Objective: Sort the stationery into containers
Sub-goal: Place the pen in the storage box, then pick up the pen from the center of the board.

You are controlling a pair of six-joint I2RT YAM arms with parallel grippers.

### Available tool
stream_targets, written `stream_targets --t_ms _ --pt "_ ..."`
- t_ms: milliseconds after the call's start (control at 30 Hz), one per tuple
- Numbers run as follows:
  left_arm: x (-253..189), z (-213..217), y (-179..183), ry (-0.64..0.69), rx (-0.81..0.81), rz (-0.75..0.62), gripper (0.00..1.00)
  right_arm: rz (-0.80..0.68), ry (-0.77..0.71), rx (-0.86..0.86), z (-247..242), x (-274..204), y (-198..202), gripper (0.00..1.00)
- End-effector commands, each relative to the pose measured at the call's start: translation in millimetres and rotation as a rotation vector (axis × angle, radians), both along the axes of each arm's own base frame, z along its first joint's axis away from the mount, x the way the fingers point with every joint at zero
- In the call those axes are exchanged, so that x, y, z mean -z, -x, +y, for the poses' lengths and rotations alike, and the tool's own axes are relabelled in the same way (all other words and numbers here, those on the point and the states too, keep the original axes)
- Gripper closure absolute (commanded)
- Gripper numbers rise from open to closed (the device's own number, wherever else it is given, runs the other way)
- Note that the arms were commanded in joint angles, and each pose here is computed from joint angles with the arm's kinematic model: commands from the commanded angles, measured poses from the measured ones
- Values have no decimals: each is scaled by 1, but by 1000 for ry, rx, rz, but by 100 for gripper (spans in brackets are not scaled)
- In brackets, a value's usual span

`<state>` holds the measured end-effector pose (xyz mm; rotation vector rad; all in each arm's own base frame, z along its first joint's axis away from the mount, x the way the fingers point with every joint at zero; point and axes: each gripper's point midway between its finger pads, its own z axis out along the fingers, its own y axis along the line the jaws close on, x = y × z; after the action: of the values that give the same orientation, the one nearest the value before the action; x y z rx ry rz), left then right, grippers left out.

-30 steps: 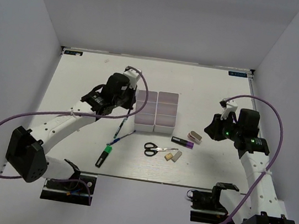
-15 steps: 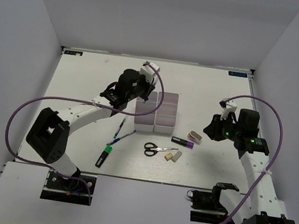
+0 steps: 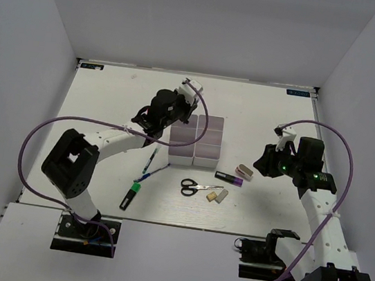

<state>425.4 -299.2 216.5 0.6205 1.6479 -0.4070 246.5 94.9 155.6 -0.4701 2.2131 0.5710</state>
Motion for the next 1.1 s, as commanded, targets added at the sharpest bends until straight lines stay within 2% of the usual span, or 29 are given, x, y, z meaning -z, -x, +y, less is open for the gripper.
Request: stream_targets --t_ms 0,67,133,200,233,267,367,467,500,533,567,600,633,667,700,733,767,833,867,900,967,1067 --pt "11 8 2 6 -27 -5 92 -23 -2 -16 1 -3 -3 63" --pt "13 9 3 6 -26 -1 88 -17 -2 -13 1 -2 -2 61" --pt "16 11 6 7 -30 7 77 -14 1 -14 1 -1 -3 61" --pt "12 11 9 20 -30 11 72 -12 0 -13 1 -1 -3 60" --pt "10 11 10 19 -29 9 58 -11 0 -15 1 -1 -2 60" --pt "6 12 11 23 -29 6 50 -13 2 -13 1 -1 -3 60" --pt "-10 7 19 29 -8 -20 41 -18 3 -13 1 -2 -4 58" --pt "-29 7 30 30 11 -48 41 -11 2 -15 1 0 -3 57" --pt "-31 7 33 34 12 -47 48 -10 4 -16 1 1 -2 57" --pt "-38 15 37 31 -22 -55 59 -11 3 -17 1 1 -2 57" --pt "-39 27 41 16 -67 -42 89 -9 5 -15 1 1 -3 57" --pt "-47 37 46 16 -99 -45 100 -15 4 -19 1 -1 -3 57" --pt "-46 52 44 12 -183 -19 100 -13 5 -16 0 -1 -3 57" --pt "-28 73 58 -53 -243 96 100 -11 7 -13 0 0 -3 57" --pt "-21 94 55 -44 -343 142 100 -14 7 -16 0 0 -3 57" --pt "5 115 64 -103 -385 241 100 -11 8 -13 0 0 -3 57" --pt "16 124 66 -113 -409 282 100 -11 8 -13 0 0 -3 57" --pt "39 141 72 -123 -417 388 74 -12 10 -15 0 0 -4 57" --pt "55 150 78 -138 -440 445 66 -11 9 -18 1 0 -3 57" --pt "61 148 80 -132 -423 469 52 -11 10 -15 0 0 -3 57" --pt "78 152 82 -121 -428 530 44 -5 10 -17 0 1 -3 56" --pt "97 150 83 -120 -411 595 41 0 14 -9 -1 3 -5 56"
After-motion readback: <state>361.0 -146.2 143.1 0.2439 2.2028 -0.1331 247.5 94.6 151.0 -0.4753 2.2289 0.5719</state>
